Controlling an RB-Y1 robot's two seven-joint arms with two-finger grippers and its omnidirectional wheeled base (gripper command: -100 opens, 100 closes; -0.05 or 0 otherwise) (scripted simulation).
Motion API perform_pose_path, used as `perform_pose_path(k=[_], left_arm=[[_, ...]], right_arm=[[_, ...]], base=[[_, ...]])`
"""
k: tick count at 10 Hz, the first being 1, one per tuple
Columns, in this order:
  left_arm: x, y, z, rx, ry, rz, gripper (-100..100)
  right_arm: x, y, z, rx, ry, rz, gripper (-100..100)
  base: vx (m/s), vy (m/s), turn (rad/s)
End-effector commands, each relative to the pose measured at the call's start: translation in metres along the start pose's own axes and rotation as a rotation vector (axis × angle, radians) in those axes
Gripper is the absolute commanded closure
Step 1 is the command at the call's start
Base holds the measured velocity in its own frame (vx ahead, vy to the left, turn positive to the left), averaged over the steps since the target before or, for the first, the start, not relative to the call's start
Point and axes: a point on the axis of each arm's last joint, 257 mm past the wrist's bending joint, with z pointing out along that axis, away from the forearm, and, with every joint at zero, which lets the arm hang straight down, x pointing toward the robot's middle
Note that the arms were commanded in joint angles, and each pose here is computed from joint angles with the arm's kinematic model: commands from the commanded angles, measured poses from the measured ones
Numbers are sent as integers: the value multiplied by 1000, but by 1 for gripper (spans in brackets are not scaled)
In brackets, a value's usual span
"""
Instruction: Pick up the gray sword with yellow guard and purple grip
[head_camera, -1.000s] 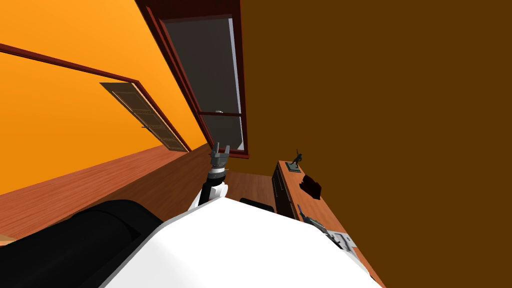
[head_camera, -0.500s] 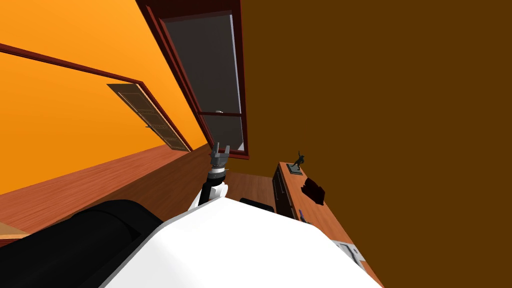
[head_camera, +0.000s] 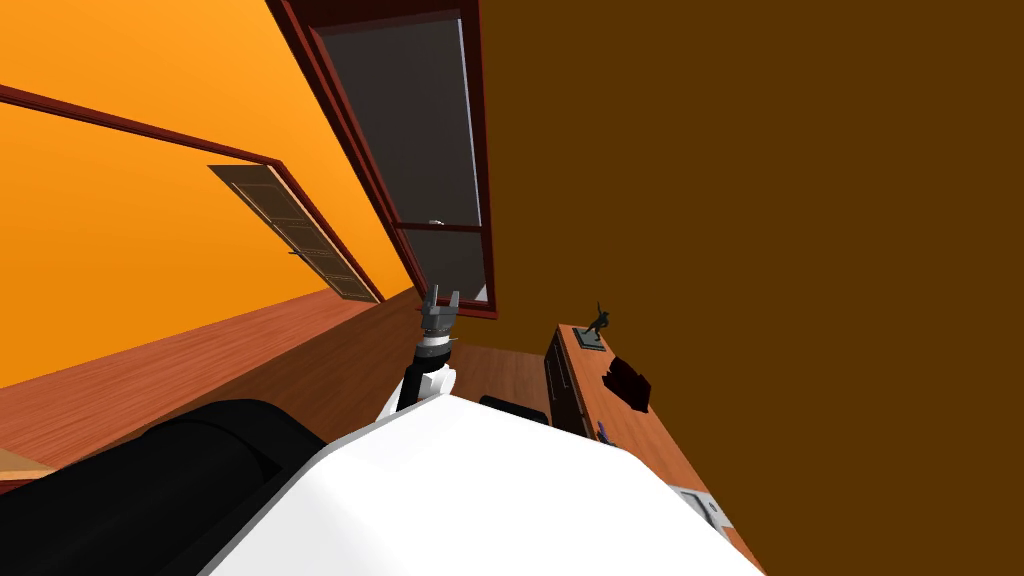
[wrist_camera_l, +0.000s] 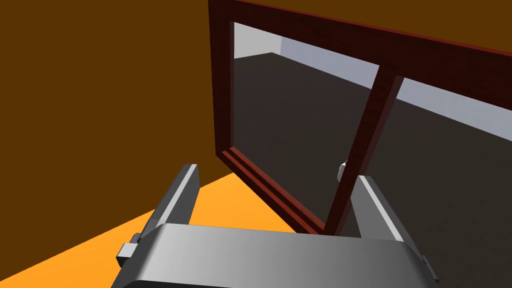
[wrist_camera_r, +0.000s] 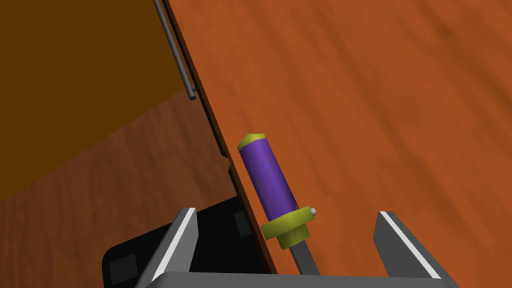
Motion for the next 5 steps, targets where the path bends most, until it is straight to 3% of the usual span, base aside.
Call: perform_pose_path(k=[1, 2, 3, 4, 5], left_arm=[[0, 0, 0, 0, 0, 0, 0], [0, 0, 0, 0, 0, 0, 0], [0, 0, 0, 0, 0, 0, 0], [0, 0, 0, 0, 0, 0, 0], [0, 0, 0, 0, 0, 0, 0]], right_arm=[[-5, -15, 11, 1, -1, -8, -100], [-8, -25, 20, 4, -2, -12, -100], [-6, -18, 12, 4, -2, -10, -100], [-6, -19, 12, 2, -1, -10, 100], [-6, -18, 12, 2, -1, -10, 100]], base=[[12, -92, -35], [16, -107, -36], [6, -48, 3], [2, -9, 2], [0, 0, 0]])
